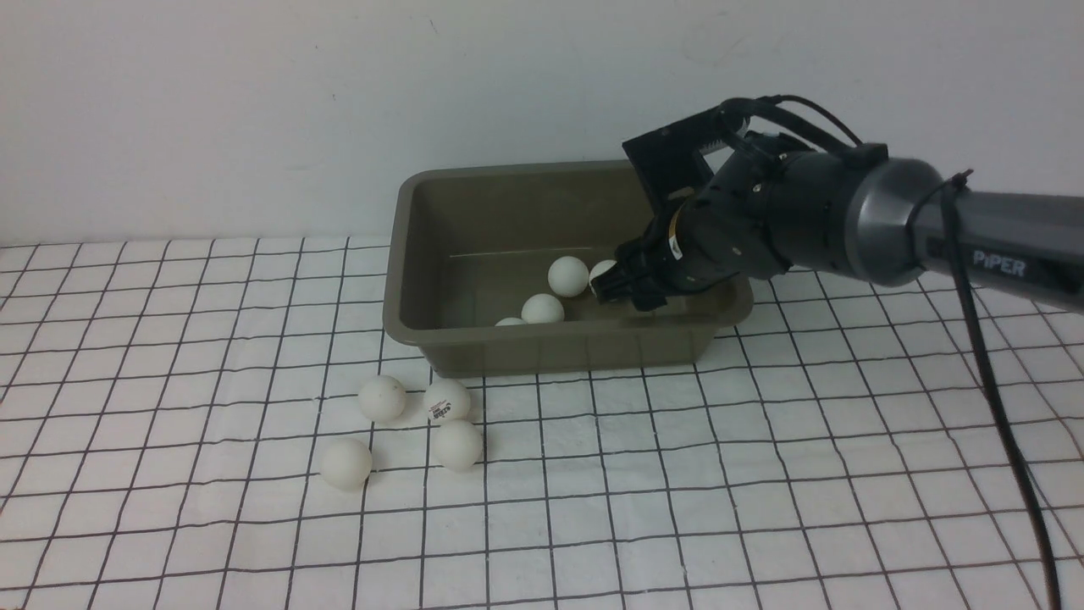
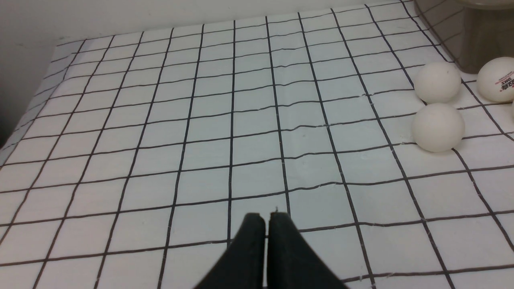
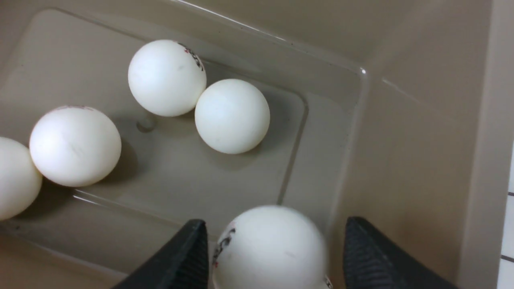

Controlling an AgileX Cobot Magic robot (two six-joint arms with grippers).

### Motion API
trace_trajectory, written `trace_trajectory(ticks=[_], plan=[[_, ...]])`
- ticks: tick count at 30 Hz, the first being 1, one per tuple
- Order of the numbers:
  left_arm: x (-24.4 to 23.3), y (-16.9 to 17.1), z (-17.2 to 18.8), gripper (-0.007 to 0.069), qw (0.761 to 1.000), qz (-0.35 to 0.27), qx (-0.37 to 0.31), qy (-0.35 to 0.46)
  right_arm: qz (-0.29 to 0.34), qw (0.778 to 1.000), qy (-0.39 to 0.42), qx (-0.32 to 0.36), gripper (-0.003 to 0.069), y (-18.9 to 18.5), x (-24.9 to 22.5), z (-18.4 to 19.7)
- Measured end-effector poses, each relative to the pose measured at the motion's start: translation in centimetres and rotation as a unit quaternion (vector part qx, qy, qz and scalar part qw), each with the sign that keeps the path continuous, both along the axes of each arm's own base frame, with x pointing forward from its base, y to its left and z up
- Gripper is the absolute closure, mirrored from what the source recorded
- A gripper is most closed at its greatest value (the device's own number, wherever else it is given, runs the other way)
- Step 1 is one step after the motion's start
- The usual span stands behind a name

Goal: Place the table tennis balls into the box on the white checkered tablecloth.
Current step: 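Release the ping pong ball into the bin and lift the gripper away, then reach for and grasp a ping pong ball on the table beside the basket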

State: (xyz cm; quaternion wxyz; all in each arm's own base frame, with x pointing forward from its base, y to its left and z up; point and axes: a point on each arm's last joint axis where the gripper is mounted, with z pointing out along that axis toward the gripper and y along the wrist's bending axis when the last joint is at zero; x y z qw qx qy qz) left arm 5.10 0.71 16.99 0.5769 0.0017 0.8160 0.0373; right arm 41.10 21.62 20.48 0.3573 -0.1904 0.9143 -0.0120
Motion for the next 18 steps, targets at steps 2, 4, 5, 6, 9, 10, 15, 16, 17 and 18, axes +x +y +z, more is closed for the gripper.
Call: trace_trajectory(ticks=[2, 4, 5, 6, 9, 10, 15, 16, 17, 18], plan=[[0.0, 0.0, 0.0, 0.0629, 1.0, 0.0, 0.0, 0.0, 0.0, 1.0, 0.0, 0.0, 0.0221, 0.0, 0.0, 0.0], [0.0, 0.0, 0.0, 0.0629, 1.0, 0.0, 0.0, 0.0, 0.0, 1.0, 0.001, 0.0, 0.0217, 0.0, 0.0, 0.0], [0.0, 0.0, 0.0, 0.0629, 1.0, 0.0, 0.0, 0.0, -0.001, 1.0, 0.001, 0.0, 0.0217, 0.0, 0.0, 0.0], [0.0, 0.0, 0.0, 0.0629, 1.0, 0.0, 0.0, 0.0, -0.002, 1.0, 0.0, 0.0, 0.0217, -0.1, -0.1, 0.2], [0.0, 0.0, 0.0, 0.0629, 1.0, 0.0, 0.0, 0.0, 0.004, 1.0, -0.03, 0.001, 0.0254, -0.4, -0.4, 2.7], [0.0, 0.0, 0.0, 0.0629, 1.0, 0.0, 0.0, 0.0, 0.007, 0.999, -0.043, 0.001, 0.0278, -0.6, -0.6, 3.8], [0.0, 0.0, 0.0, 0.0629, 1.0, 0.0, 0.0, 0.0, 0.018, 0.989, -0.148, 0.013, 0.0549, -2.4, -3.0, 12.3], [0.0, 0.0, 0.0, 0.0629, 1.0, 0.0, 0.0, 0.0, 0.018, 0.986, -0.166, 0.014, 0.059, -2.8, -3.7, 13.9], [0.0, 0.0, 0.0, 0.0629, 1.0, 0.0, 0.0, 0.0, 0.016, 0.982, -0.19, 0.02, 0.063, -3.5, -4.7, 16.1], [0.0, 0.0, 0.0, 0.0629, 1.0, 0.0, 0.0, 0.0, 0.014, 0.978, -0.206, 0.019, 0.0646, -4.1, -5.5, 17.5]])
